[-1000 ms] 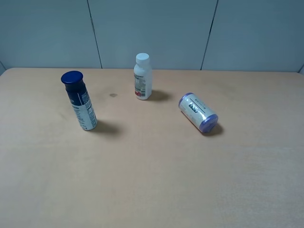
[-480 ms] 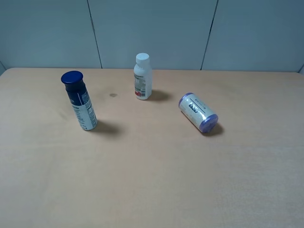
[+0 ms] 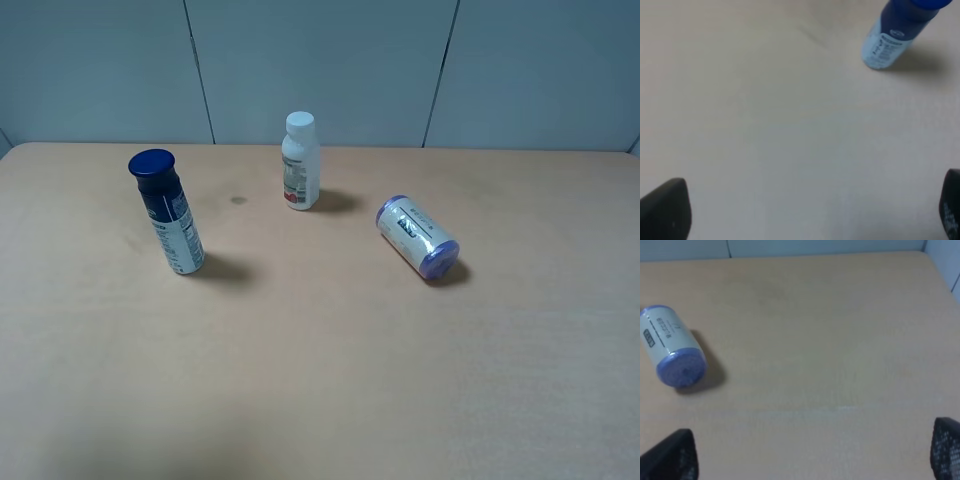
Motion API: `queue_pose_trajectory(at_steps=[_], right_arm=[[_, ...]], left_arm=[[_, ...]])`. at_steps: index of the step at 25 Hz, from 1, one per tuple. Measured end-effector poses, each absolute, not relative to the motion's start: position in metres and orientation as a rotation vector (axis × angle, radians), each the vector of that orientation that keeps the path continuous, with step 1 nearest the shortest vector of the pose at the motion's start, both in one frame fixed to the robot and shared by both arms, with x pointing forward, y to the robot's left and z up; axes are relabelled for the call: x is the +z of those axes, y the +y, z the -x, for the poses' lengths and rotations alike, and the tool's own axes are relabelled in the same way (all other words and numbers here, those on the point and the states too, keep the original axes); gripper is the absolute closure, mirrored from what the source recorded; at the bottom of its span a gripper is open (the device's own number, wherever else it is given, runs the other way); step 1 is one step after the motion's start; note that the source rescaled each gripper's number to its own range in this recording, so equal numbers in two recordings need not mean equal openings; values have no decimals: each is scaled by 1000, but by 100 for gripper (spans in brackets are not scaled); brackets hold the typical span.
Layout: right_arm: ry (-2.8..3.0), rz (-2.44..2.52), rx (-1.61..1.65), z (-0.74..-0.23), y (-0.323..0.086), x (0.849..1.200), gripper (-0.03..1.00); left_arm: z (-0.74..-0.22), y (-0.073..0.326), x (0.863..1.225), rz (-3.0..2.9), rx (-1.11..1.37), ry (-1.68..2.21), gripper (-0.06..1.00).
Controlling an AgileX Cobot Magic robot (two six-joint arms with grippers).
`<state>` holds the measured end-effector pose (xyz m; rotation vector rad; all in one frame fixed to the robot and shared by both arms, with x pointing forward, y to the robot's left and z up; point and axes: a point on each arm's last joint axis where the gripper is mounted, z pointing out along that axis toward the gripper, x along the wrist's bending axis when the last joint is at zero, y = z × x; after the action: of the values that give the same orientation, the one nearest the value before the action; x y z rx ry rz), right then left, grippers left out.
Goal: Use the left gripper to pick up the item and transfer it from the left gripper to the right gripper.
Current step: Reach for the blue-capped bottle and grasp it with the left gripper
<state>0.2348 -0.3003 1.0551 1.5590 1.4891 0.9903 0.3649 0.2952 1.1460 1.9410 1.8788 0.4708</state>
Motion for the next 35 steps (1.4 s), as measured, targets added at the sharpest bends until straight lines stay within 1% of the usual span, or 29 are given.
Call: queue_pose_trajectory(at_steps=[8,17,24,35], right_arm=[[1489,-1559,990,-235,-300,1055,-3],[1489,-1559,990,-235,-300,1055,-3],[1489,-1559,990,-235,-300,1055,-3],[1490,-1560,992,-235,-300,1055,-3]], left_arm=[[-445,272,1136,-2134,298,1863,-6],[-512,230,1100,-2336,134,1819,-6],[-541,210,1067,-2442,50,1821,-6],[-567,192,1025,-2486,38,1797,-6]])
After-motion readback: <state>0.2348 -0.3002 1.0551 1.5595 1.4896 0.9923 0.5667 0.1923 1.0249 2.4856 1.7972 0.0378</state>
